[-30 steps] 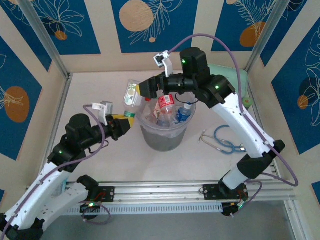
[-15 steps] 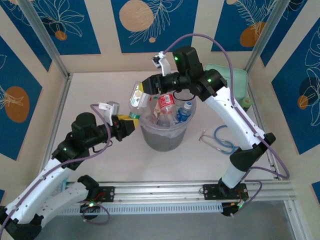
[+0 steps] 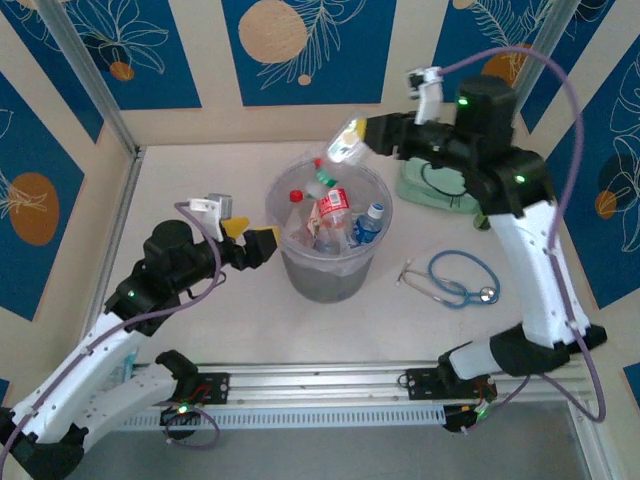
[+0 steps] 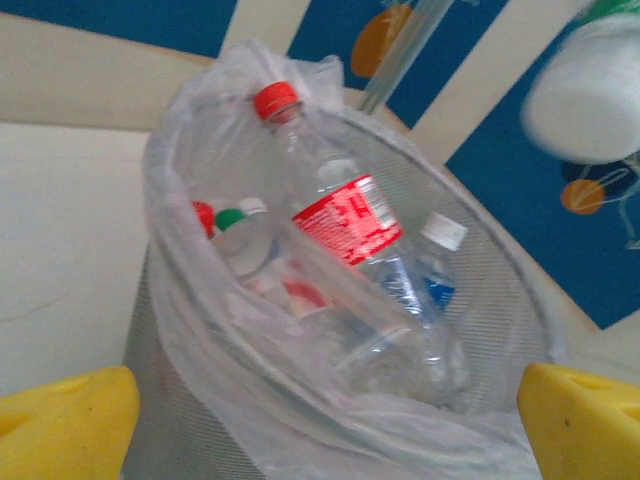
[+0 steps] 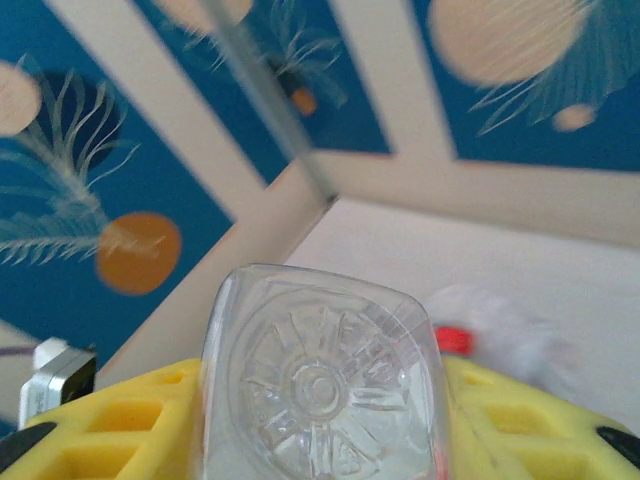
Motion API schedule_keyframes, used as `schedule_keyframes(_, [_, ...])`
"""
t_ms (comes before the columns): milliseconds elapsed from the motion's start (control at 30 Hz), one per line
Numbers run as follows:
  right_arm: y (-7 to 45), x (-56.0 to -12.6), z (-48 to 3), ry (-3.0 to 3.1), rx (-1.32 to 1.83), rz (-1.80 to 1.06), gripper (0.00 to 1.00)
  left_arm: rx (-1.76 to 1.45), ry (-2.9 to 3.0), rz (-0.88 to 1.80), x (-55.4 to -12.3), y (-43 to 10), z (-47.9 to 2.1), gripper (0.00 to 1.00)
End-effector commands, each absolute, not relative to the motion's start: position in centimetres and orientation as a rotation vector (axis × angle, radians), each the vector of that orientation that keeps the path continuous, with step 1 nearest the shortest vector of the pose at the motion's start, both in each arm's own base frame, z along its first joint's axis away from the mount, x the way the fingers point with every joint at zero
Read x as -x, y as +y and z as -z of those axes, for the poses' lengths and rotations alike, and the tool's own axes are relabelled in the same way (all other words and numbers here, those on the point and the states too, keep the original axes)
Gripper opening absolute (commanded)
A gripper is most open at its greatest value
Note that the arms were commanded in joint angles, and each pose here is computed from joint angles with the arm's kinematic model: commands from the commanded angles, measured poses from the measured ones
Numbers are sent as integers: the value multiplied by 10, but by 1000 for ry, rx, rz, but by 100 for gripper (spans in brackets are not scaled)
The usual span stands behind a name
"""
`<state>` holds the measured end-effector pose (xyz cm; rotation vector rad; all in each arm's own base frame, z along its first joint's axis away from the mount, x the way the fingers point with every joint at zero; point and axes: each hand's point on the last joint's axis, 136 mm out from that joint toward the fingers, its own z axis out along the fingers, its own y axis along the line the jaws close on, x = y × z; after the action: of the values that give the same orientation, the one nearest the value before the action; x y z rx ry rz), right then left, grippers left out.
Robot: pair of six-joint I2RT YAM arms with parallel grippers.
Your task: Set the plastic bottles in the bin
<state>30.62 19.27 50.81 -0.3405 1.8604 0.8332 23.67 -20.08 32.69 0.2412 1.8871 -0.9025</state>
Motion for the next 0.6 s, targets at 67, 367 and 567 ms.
schedule_keyframes(67, [136, -320, -489, 1884, 239, -505, 20, -166, 1941, 818, -258, -199, -313, 96])
schedule_keyframes(367, [137, -350, -449, 1955, 281, -394, 14, -159, 1968, 812, -272, -209, -304, 94])
schedule_keyframes(567, [175, -362, -405, 2061, 452, -330, 9, -156, 1987, 797, -275, -210, -298, 94])
